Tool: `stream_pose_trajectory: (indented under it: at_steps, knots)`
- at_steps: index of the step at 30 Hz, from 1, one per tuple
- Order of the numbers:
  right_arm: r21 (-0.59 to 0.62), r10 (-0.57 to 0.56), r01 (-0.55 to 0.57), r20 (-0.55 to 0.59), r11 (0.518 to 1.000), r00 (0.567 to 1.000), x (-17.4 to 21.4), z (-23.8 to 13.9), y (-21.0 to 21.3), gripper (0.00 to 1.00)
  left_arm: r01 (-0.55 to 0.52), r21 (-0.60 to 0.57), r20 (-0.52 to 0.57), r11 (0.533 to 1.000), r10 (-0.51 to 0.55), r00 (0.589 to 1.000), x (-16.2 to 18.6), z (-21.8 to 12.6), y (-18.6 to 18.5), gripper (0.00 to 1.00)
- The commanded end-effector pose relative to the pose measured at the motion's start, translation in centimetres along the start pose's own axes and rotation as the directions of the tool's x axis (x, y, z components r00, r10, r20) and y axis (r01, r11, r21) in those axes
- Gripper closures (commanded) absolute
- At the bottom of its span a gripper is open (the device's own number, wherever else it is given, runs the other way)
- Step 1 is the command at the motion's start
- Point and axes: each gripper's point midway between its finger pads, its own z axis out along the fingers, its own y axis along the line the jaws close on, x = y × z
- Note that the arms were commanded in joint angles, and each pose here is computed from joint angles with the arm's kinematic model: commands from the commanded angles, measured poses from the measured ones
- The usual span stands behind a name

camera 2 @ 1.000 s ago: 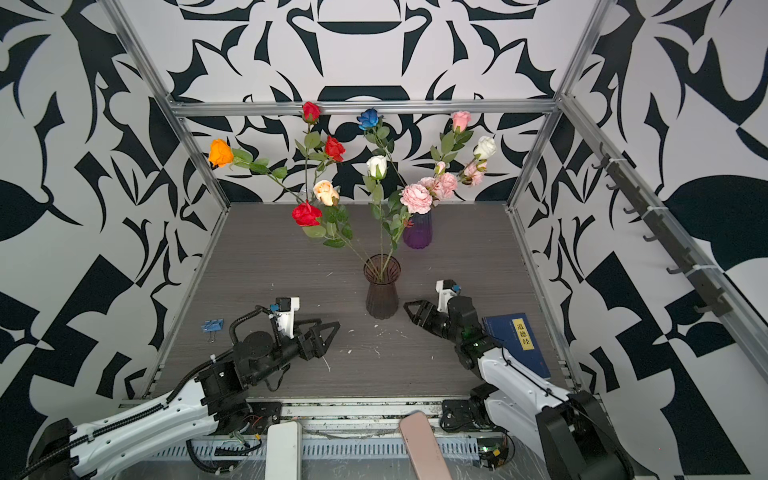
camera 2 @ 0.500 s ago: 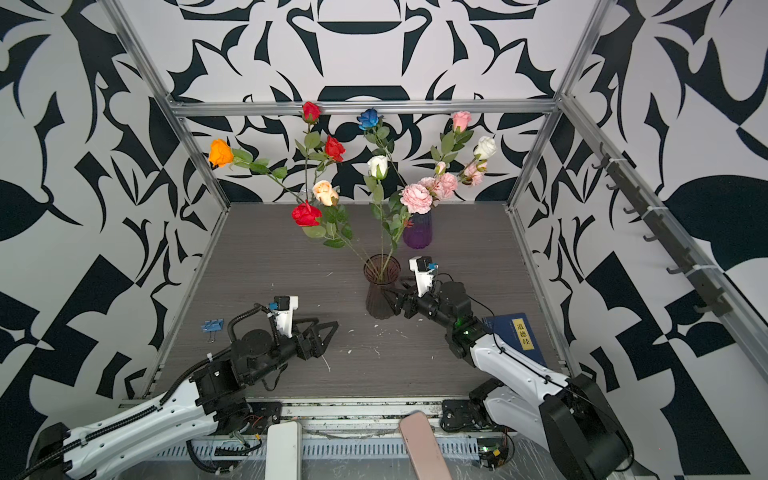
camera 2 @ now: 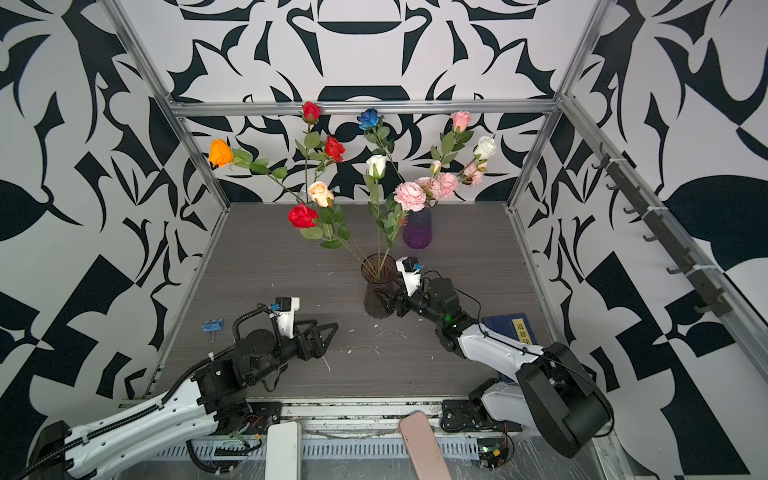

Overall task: Arrange the flowers into the vase
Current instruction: 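Move the right gripper toward the dark purple vase, then close the right gripper around the neck of the dark purple vase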

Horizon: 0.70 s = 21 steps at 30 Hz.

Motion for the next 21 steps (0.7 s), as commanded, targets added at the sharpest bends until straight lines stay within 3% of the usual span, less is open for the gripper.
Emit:
stream_pose_trajectory:
  at_steps: [1, 14, 19, 21]
  knots:
    - [-0.007, -0.105, 0.107, 0.107, 0.994, 0.989, -2.4, 0.5, 0.8, 0.21, 0.005, 0.005, 0.03, 1.0, -0.005, 1.0, -1.0, -0.1, -0.5, 0.0]
    - [0.089, -0.133, 0.126, 0.078, 0.988, 0.988, -2.4, 3.4, -1.5, 0.24, 0.0, -0.013, 0.014, 1.0, 0.001, 1.0, -1.0, 0.2, -0.5, 0.0]
    - [0.116, -0.166, 0.157, 0.074, 0.981, 0.983, -2.5, 4.3, -1.5, 0.21, -0.004, -0.017, 0.013, 1.0, 0.004, 1.0, -1.0, 0.2, -0.5, 0.0]
    - [0.123, -0.172, 0.161, 0.08, 0.979, 0.982, -2.6, 4.7, -1.7, 0.15, -0.005, -0.015, 0.011, 1.0, 0.005, 1.0, -1.0, 0.2, -0.5, 0.01]
